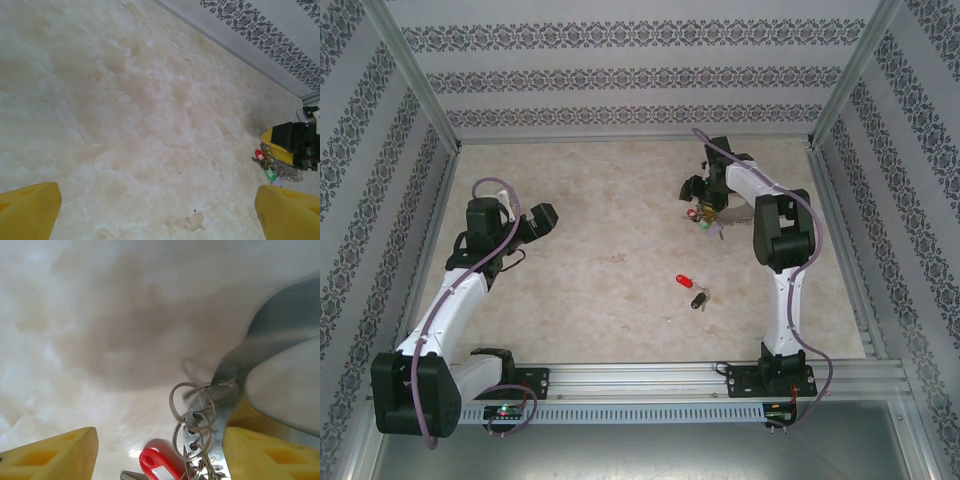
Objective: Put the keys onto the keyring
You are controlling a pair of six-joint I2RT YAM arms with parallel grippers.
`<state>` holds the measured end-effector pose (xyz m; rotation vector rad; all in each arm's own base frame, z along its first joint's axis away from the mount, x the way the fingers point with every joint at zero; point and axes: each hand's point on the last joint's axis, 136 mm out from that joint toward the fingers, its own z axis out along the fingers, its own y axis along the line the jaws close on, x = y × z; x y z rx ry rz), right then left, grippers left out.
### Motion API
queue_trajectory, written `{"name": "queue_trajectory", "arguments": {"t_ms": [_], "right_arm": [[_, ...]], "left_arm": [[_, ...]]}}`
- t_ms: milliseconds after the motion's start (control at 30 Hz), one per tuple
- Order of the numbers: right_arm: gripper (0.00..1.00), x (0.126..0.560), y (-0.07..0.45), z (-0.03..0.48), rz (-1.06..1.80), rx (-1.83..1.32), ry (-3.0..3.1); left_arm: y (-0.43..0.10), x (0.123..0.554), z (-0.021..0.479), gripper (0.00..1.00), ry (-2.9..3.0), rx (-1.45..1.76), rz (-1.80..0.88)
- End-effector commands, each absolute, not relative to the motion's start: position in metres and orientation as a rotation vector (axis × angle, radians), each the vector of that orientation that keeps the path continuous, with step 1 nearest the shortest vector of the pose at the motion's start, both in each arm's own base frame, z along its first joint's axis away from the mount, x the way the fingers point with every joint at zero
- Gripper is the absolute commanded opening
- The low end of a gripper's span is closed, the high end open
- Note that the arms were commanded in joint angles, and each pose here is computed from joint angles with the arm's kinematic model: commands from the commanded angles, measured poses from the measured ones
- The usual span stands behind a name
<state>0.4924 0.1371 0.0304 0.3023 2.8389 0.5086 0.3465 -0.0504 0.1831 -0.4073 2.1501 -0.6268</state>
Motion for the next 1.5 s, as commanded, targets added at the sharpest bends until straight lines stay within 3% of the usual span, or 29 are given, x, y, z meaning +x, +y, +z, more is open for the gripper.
{"name": "queue_trajectory", "arguments": {"t_ms": [0, 267, 567, 733, 933, 1133, 1467], "right_arm": [[0.68, 0.463, 0.176, 0.026, 0.617, 0.17, 2.911], [0.68, 0.407, 0.266, 0.026, 0.716, -0.085, 2.956], [0.68, 0.303, 0.373, 0.032, 0.837, -0.434, 2.968], [0.67, 0.266, 0.408, 0.062, 0.986, -0.541, 2.889], [0.67, 0.294, 0.372, 0.107, 1.007, -0.362, 2.723], [0.62, 0.338, 0.307, 0.082, 0.974, -0.091, 2.732], [0.6, 0.349, 0.313, 0.046, 1.009, -0.049, 2.805]], "left_arm": [[-0.056, 0.344, 0.193, 1.0, 2.153, -0.395, -0.653], [-0.057, 0.341, 0.196, 1.0, 2.15, -0.397, -0.656], [-0.059, 0.338, 0.195, 1.0, 2.171, -0.403, -0.658], [-0.062, 0.337, 0.187, 0.96, 2.196, -0.405, -0.673], [-0.084, 0.335, 0.168, 0.9, 2.285, -0.368, -0.792], [-0.119, 0.327, 0.13, 0.82, 2.439, -0.341, -0.874], [-0.133, 0.327, 0.077, 0.71, 2.586, -0.405, -0.836]]}}
